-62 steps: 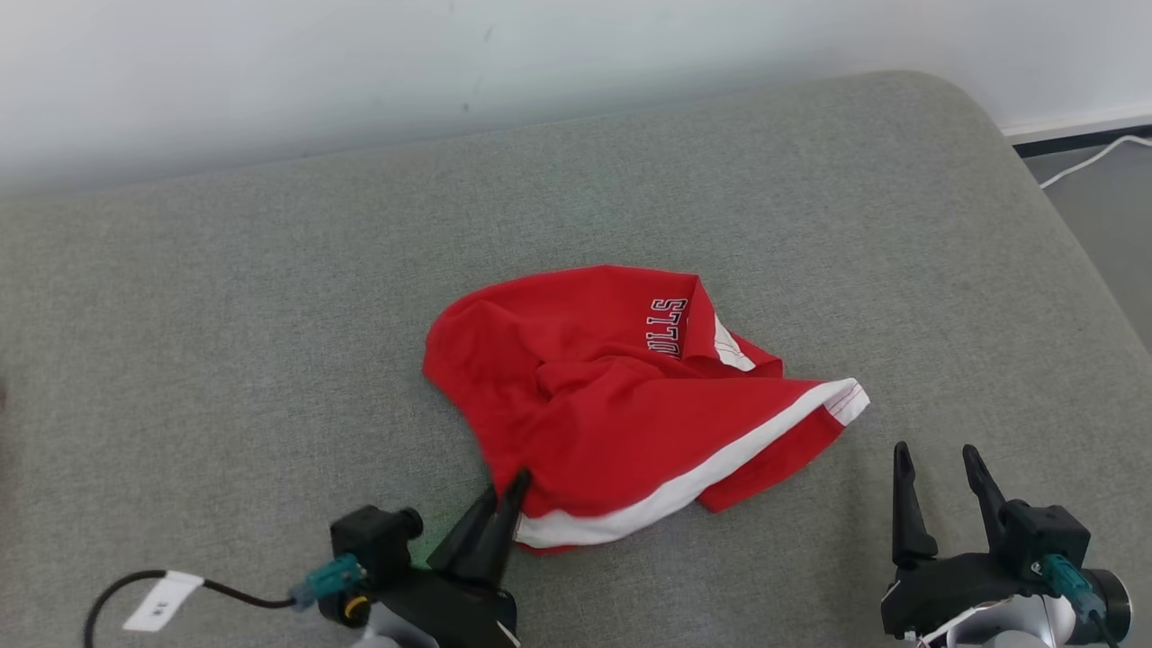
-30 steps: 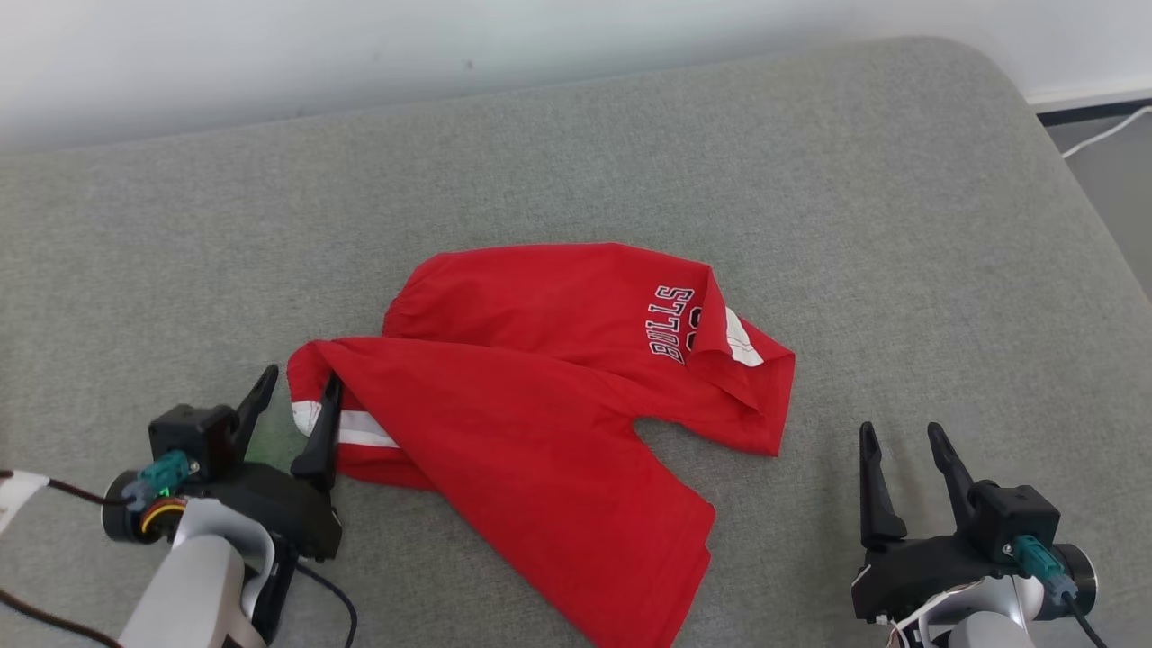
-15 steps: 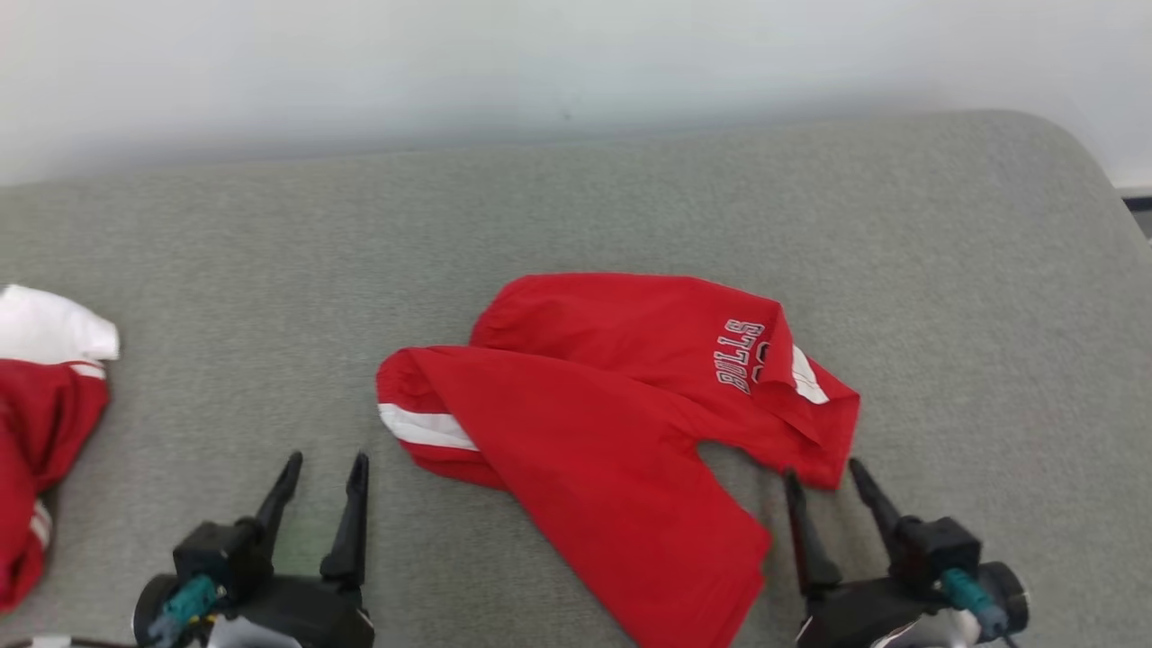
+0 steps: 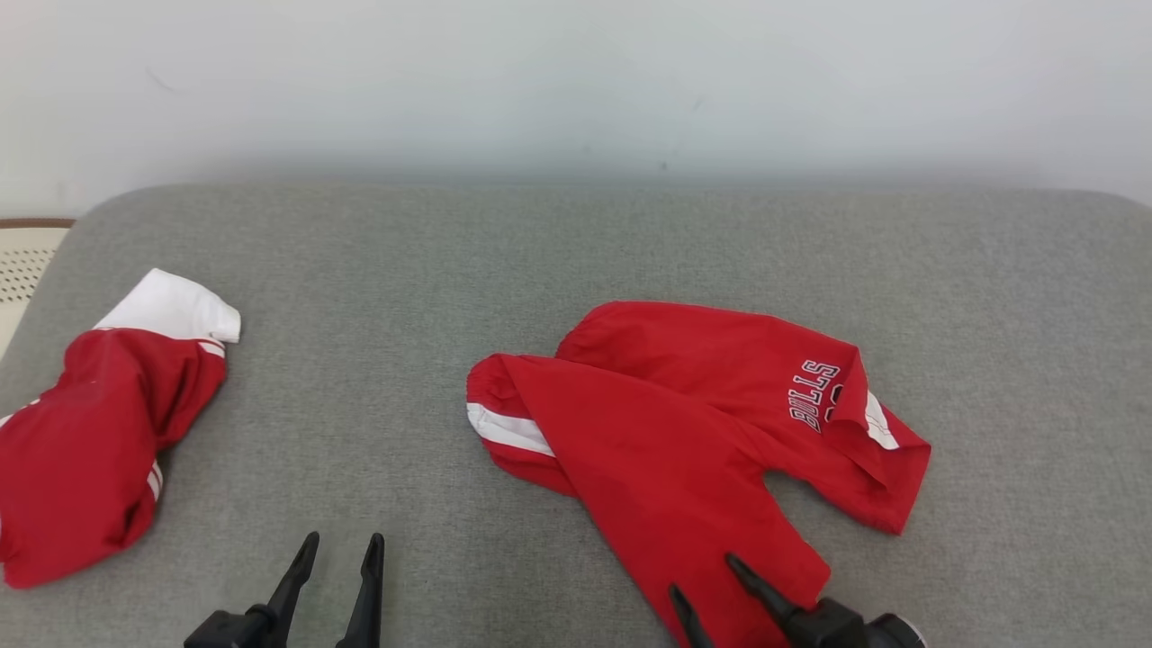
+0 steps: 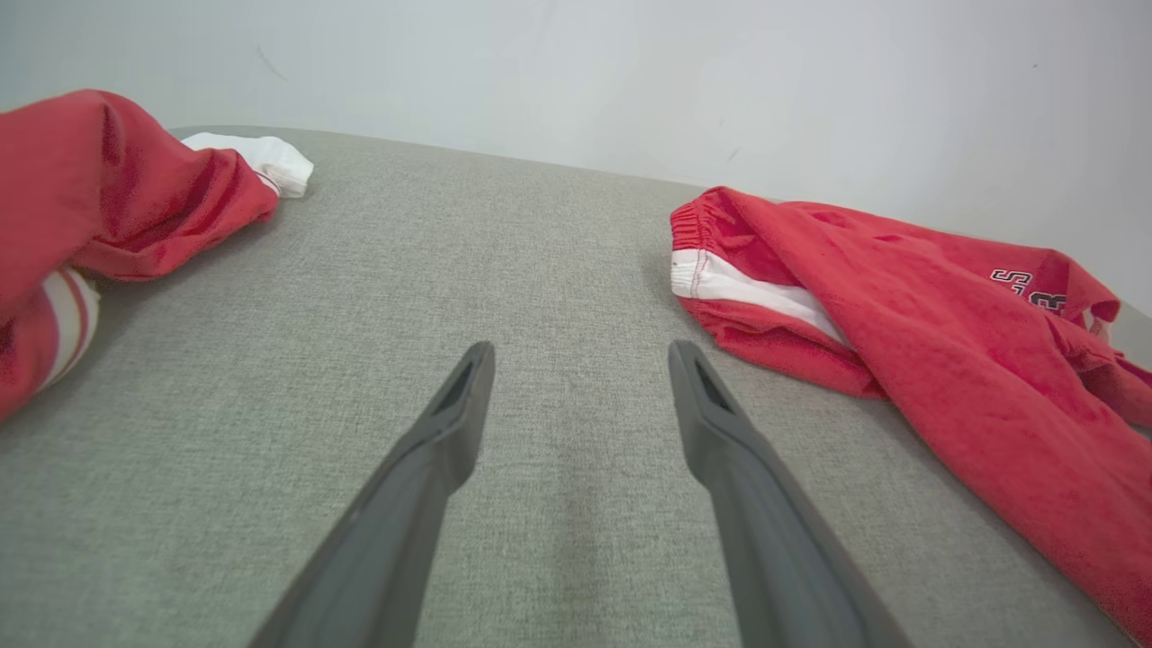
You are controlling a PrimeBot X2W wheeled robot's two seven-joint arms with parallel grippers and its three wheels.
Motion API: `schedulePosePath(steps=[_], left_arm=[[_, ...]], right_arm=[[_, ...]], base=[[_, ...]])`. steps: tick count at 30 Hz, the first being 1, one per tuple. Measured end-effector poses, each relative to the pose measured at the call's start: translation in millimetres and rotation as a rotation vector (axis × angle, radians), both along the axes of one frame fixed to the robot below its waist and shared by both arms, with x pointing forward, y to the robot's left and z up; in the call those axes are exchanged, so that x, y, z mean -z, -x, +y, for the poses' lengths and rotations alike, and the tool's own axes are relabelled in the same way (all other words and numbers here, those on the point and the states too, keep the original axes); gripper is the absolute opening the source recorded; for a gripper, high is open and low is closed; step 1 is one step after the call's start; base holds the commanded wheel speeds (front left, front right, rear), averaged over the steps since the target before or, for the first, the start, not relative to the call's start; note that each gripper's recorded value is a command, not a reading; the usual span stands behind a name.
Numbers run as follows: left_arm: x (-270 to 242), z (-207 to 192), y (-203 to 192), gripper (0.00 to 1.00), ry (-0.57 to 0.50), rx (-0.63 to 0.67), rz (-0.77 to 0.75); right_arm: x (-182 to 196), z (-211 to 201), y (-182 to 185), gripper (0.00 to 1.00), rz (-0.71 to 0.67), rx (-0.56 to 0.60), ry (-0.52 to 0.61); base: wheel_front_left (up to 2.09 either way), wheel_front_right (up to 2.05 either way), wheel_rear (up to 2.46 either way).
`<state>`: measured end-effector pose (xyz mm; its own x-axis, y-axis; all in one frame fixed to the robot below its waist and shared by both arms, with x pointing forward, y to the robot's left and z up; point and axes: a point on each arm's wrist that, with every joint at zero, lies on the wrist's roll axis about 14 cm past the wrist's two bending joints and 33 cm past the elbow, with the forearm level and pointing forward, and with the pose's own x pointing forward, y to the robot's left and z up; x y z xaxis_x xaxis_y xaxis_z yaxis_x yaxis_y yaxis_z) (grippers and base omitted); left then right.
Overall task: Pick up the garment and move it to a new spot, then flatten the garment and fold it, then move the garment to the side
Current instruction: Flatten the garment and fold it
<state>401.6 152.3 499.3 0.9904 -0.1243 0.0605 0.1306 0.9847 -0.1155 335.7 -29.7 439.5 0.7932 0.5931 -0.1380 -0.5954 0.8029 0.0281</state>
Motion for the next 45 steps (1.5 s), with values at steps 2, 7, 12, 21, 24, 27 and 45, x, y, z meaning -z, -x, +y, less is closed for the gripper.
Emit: schedulePosePath(steps=[2, 7, 12, 21, 24, 27, 45], left_arm=[[-1.3, 3.2, 4.4, 1.00, 0.001, -0.009, -0.003], [-3.6, 7.6, 10.4, 1.00, 0.004, -0.027, -0.008], [-3.3, 6.5, 10.8, 1.00, 0.011, -0.024, -0.007], [4.0, 5.4, 10.3, 1.00, 0.019, -0.022, 0.015], [5.5, 5.7, 10.4, 1.00, 0.020, -0.023, 0.020], [7.3, 7.0, 10.2, 1.00, 0.022, -0.027, 0.025], [15.2, -4.0, 3.0, 1.00, 0.025, 0.009, 0.047]], right_arm=[[3.6, 8.7, 8.4, 1.00, 0.013, -0.039, 0.005], [23.4, 10.3, 20.9, 1.00, 0.066, -0.079, 0.049], [30.6, 3.7, 12.5, 1.00, 0.086, -0.056, 0.067], [44.8, 0.3, 5.9, 0.60, 0.116, -0.044, 0.110], [47.2, -0.3, 4.8, 0.00, 0.123, -0.041, 0.114], [43.8, -3.5, -3.0, 0.00, 0.115, -0.020, 0.106], [-25.5, -69.3, -101.3, 0.00, -0.076, 0.201, 0.035]], base=[[0.00, 0.00, 0.00], [0.00, 0.00, 0.00], [0.00, 0.00, 0.00], [0.00, 0.00, 0.00], [0.00, 0.00, 0.00], [0.00, 0.00, 0.00], [0.00, 0.00, 0.00]])
